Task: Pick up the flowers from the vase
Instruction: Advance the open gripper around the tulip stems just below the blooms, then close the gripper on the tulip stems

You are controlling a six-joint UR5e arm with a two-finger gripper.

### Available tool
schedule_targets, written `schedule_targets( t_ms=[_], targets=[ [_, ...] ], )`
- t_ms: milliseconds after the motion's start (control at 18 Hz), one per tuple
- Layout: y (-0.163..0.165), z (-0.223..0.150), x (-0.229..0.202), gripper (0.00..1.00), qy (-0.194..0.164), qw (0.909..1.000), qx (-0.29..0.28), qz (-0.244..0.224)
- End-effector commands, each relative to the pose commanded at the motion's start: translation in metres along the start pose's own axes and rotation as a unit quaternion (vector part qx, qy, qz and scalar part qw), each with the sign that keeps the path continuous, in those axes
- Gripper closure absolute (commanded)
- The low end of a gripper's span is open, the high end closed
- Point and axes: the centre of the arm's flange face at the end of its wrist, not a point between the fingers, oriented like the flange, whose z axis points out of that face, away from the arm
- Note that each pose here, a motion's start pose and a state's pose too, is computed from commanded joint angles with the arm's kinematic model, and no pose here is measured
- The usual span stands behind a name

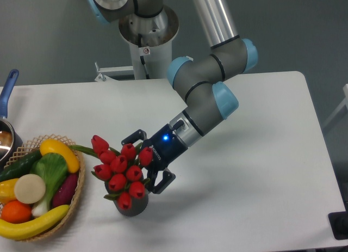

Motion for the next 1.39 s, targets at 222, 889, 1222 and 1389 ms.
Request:
schedule_targets(
  t_ms=[222,889,1222,1389],
  targets=[
    [0.003,0.001,0.0,0.35,0.001,1.0,0.0,-0.003],
    [0.004,-0.004,0.001,0.56,0.001,0.9997,0.017,-0.017],
    [0.0,-0.008,0.002,0.6,-0.001,0.9994,0.022,-0.026],
    [0.0,-0.01,0.002,0.61,-0.003,0.9992,0.022,-0.034]
  ],
)
